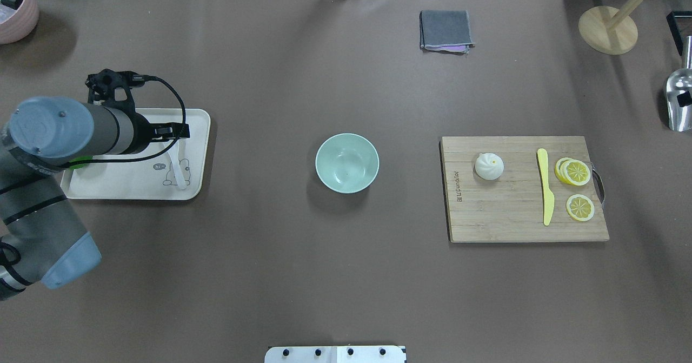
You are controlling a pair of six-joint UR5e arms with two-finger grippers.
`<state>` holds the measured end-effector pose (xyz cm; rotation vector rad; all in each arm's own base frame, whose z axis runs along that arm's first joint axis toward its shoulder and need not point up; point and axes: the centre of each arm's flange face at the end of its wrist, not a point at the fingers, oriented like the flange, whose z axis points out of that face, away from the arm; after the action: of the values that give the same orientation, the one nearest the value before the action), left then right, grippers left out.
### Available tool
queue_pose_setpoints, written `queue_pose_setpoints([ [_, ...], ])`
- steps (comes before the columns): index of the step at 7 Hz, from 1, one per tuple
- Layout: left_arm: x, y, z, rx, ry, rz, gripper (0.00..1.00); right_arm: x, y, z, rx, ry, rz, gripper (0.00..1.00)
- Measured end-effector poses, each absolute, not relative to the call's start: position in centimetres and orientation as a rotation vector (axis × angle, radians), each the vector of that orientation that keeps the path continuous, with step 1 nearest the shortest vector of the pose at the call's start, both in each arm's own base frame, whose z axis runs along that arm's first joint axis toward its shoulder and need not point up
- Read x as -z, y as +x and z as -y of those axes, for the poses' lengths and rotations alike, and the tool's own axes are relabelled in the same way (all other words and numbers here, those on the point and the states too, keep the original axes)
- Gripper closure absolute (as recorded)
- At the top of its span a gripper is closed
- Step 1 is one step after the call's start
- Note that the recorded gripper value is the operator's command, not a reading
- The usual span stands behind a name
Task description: Put spoon and bun in bowl
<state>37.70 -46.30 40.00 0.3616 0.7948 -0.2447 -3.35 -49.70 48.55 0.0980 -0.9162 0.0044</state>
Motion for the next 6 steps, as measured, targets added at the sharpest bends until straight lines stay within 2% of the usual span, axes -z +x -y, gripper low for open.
queue_pose_setpoints([
  [1,-40.5,38.8,45.5,0.238,0.351,-0.785,0.17,-47.6,-4.4,50.2,-0.001,0.098,0.922,0.00],
  [2,-41.1,39.7,45.1,0.237,0.340,-0.778,0.36,-46.7,-5.5,50.6,0.000,0.093,0.928,0.00],
  [6,-42.9,40.9,45.2,0.236,0.322,-0.748,0.37,-45.0,-7.7,51.4,0.010,0.088,0.939,0.00],
])
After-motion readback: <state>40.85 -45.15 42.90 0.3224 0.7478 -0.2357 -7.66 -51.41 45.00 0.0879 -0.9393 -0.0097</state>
